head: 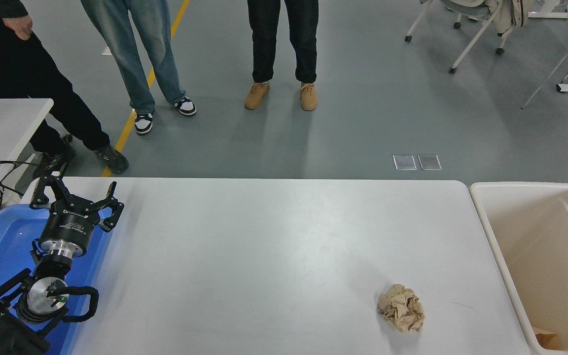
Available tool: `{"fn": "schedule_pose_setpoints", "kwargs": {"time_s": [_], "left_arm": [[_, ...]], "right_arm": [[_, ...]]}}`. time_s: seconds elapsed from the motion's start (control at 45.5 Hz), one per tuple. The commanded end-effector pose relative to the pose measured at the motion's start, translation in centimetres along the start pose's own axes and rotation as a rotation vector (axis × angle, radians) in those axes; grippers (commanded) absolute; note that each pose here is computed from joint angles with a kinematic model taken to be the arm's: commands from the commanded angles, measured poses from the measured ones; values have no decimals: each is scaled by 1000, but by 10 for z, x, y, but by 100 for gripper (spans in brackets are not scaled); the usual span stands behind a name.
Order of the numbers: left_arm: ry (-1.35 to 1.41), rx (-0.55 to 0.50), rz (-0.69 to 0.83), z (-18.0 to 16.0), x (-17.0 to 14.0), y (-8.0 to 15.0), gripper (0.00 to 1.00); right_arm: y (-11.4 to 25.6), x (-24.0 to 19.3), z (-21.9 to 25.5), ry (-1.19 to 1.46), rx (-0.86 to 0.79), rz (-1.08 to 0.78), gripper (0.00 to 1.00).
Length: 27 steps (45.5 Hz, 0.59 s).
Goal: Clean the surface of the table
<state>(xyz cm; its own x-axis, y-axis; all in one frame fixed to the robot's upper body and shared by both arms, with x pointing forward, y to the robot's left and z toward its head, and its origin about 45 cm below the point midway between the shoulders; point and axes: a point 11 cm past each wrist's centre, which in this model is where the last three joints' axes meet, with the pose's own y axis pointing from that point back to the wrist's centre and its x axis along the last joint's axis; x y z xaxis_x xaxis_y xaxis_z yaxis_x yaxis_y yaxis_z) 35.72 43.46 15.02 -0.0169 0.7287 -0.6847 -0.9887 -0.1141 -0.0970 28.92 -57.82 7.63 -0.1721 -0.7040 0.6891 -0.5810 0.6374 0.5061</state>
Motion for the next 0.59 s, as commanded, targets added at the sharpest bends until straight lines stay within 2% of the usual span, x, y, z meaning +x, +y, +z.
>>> {"fn": "schedule_pose_setpoints", "kwargs": {"time_s": [0.0, 0.242, 0.571], "left_arm": [[-1, -1, 0, 1, 0, 0, 99], [0, -1, 0, 0, 0, 0, 99], [0, 1, 0, 0, 0, 0, 99]], "right_arm": [[-4, 30, -3, -105, 0, -10, 98], [-6, 66, -12, -257, 26, -36, 98], [-4, 89, -25, -356, 88, -146, 98]]}}
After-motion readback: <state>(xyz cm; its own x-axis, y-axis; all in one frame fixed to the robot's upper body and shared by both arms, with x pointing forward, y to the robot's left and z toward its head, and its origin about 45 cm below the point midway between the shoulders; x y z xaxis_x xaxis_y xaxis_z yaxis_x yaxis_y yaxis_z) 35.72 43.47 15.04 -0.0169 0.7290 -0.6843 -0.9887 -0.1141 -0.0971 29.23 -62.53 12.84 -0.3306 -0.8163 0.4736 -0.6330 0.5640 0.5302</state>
